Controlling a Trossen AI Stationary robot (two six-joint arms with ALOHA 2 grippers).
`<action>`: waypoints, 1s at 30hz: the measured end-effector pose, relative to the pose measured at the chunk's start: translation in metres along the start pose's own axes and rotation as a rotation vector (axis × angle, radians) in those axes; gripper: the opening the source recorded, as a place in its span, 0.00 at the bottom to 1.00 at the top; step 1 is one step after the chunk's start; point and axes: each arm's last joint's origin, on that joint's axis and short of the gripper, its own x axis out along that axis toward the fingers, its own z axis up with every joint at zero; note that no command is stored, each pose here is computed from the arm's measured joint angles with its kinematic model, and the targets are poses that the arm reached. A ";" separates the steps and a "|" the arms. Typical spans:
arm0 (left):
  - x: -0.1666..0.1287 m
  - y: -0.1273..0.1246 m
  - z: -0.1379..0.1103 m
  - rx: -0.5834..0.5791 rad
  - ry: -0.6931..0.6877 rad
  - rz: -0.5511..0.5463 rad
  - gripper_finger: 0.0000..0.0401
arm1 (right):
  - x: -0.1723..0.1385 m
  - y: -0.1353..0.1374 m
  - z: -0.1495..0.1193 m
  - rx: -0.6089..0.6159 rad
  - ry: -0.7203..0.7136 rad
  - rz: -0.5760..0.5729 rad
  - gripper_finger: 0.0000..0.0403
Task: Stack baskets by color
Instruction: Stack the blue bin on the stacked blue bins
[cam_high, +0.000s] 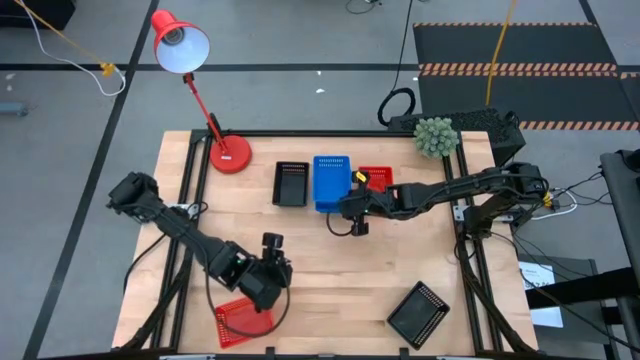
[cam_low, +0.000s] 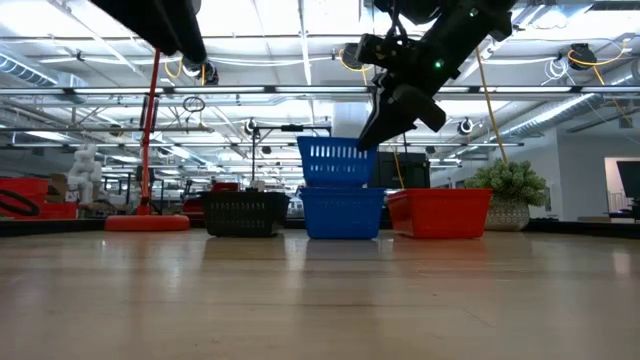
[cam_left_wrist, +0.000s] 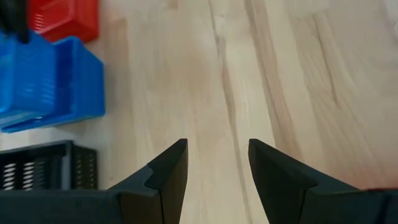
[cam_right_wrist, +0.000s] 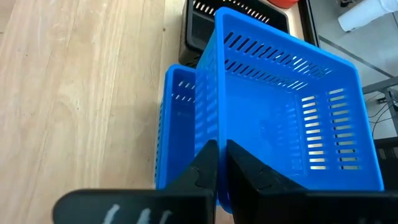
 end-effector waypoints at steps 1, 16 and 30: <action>0.003 0.001 0.000 0.002 0.001 -0.015 0.43 | 0.000 0.000 0.000 0.000 0.000 0.003 0.03; 0.023 0.015 0.005 0.001 -0.053 -0.122 0.43 | 0.002 0.001 -0.002 0.014 -0.018 0.070 0.03; 0.024 0.016 0.007 0.039 -0.076 -0.135 0.43 | 0.013 0.001 -0.022 0.024 -0.004 0.052 0.03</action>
